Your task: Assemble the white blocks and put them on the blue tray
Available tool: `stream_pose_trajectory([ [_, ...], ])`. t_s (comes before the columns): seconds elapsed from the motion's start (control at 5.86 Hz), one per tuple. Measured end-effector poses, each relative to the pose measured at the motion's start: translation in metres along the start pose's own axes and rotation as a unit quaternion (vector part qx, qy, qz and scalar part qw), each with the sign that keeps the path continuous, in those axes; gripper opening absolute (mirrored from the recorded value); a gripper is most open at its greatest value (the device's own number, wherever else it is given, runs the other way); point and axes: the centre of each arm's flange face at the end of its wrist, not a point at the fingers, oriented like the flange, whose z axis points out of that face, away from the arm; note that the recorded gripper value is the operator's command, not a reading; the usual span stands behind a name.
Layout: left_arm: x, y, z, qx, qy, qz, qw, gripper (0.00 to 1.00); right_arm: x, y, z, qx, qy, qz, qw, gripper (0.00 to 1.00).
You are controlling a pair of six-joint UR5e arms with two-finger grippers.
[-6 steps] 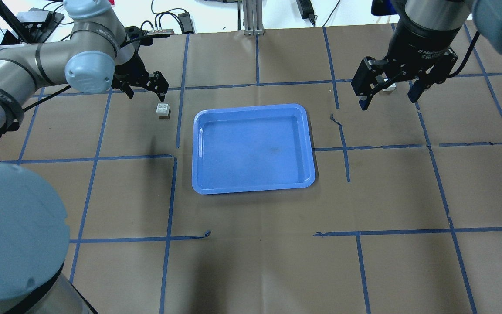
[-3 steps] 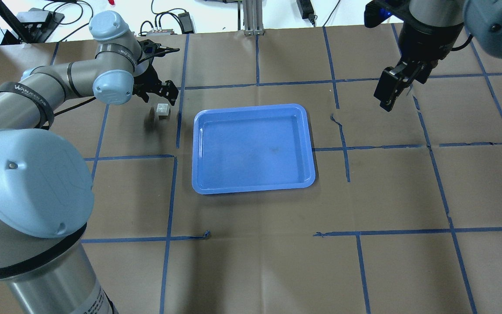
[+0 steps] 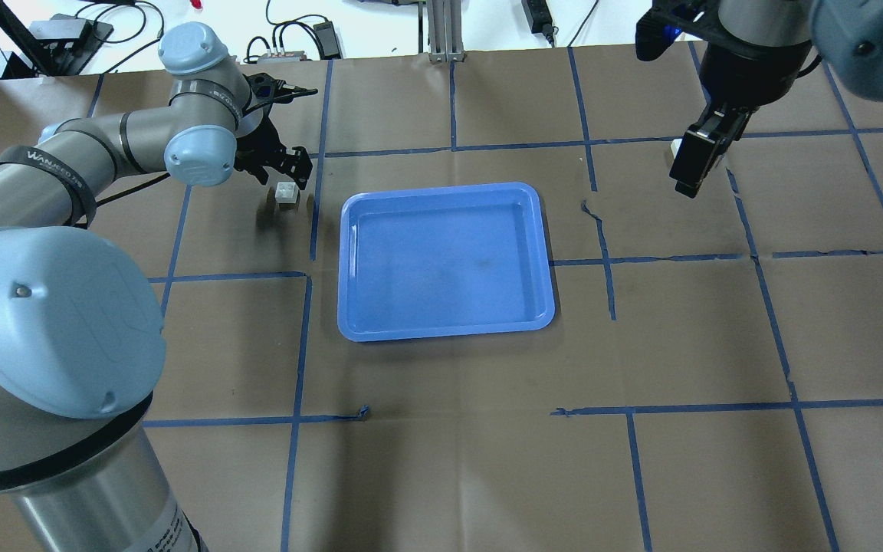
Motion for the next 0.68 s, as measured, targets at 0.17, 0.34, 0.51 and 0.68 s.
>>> stream_pose_trajectory([
  [0.17,0.001,0.001,-0.002,-0.005,0.002,0.037,0.9993,0.11,0.034,0.007,0.010,0.012,-0.008,-0.034,0.9993,1.00],
  [0.34,0.003,0.002,-0.006,-0.007,0.004,0.091,0.9958,0.10,0.071,0.009,0.016,0.028,-0.012,-0.072,0.9970,1.00],
  [0.51,0.016,0.002,-0.017,-0.007,0.004,0.164,0.9864,0.11,0.108,0.008,0.023,0.039,-0.010,-0.116,0.9924,1.00],
  [0.68,0.047,0.001,-0.031,-0.008,0.006,0.266,0.9640,0.11,0.143,0.011,0.033,0.056,-0.010,-0.161,0.9854,1.00],
])
